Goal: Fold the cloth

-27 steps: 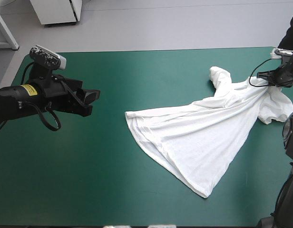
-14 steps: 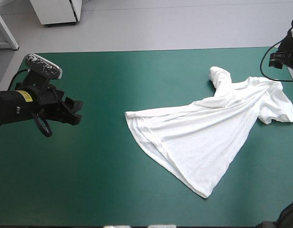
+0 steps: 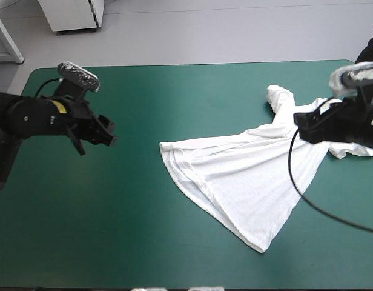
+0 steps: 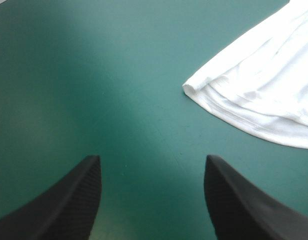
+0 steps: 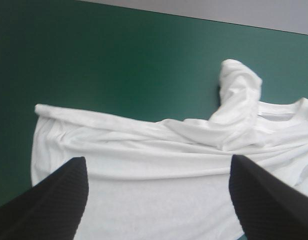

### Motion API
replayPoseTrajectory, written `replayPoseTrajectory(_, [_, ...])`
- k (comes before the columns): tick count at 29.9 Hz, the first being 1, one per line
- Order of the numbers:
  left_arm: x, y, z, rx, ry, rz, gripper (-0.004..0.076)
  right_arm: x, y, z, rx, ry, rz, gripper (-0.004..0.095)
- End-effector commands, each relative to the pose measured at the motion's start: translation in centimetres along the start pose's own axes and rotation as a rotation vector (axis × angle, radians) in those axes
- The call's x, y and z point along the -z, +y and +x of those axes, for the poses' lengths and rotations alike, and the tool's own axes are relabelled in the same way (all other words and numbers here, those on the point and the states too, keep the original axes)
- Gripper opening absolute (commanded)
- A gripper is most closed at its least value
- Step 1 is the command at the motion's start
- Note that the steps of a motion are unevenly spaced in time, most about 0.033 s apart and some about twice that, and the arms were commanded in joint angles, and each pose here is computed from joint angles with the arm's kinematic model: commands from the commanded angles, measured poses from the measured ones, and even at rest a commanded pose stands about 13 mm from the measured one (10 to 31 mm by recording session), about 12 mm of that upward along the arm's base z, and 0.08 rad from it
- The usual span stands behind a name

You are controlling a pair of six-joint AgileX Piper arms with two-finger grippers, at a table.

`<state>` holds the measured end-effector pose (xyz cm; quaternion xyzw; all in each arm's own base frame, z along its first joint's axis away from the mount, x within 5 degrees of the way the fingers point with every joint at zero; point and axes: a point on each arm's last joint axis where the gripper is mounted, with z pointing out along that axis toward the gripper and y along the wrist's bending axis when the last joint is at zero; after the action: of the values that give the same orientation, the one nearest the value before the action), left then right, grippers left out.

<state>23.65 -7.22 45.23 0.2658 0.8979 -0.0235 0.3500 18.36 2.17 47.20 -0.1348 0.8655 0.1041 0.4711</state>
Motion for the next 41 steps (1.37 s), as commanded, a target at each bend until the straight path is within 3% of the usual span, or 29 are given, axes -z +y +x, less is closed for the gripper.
replayPoseTrajectory(1, [-0.4,-0.3,-2.8,-0.012,-0.108,0.008,0.0440,2.7,2.5,1.1,0.068,-0.120,-0.025,0.0715])
replayPoseTrajectory(5, [-4.2,-1.0,-4.6,-0.063,-0.068,0.043,0.0447,4.4,3.5,3.2,0.059,-0.142,-0.040,0.0715])
replayPoseTrajectory(13, [-14.3,-3.4,-5.5,-0.153,0.072,0.117,0.0466,4.4,3.8,4.5,0.027,-0.040,-0.070,0.0715])
replayPoseTrajectory(24, [-24.7,-4.3,-3.4,-0.165,0.264,0.174,0.0465,1.9,4.6,4.6,0.117,0.087,-0.139,0.0715])
replayPoseTrajectory(27, [-26.1,-4.7,-3.0,-0.157,0.272,0.199,0.0465,1.0,5.0,4.6,0.181,0.130,-0.162,0.0715])
replayPoseTrajectory(34, [-29.0,-5.0,-1.9,-0.158,0.322,0.215,0.0464,-0.6,6.0,5.3,0.454,0.252,-0.187,0.0715])
replayPoseTrajectory(38, [-30.4,-5.3,-1.2,-0.148,0.356,0.233,0.0458,-1.2,6.6,5.8,0.482,0.293,-0.220,0.0715])
replayPoseTrajectory(41, [-31.0,-5.4,-0.8,-0.147,0.376,0.240,0.0367,-1.8,6.9,6.7,0.496,0.329,-0.242,0.0715])
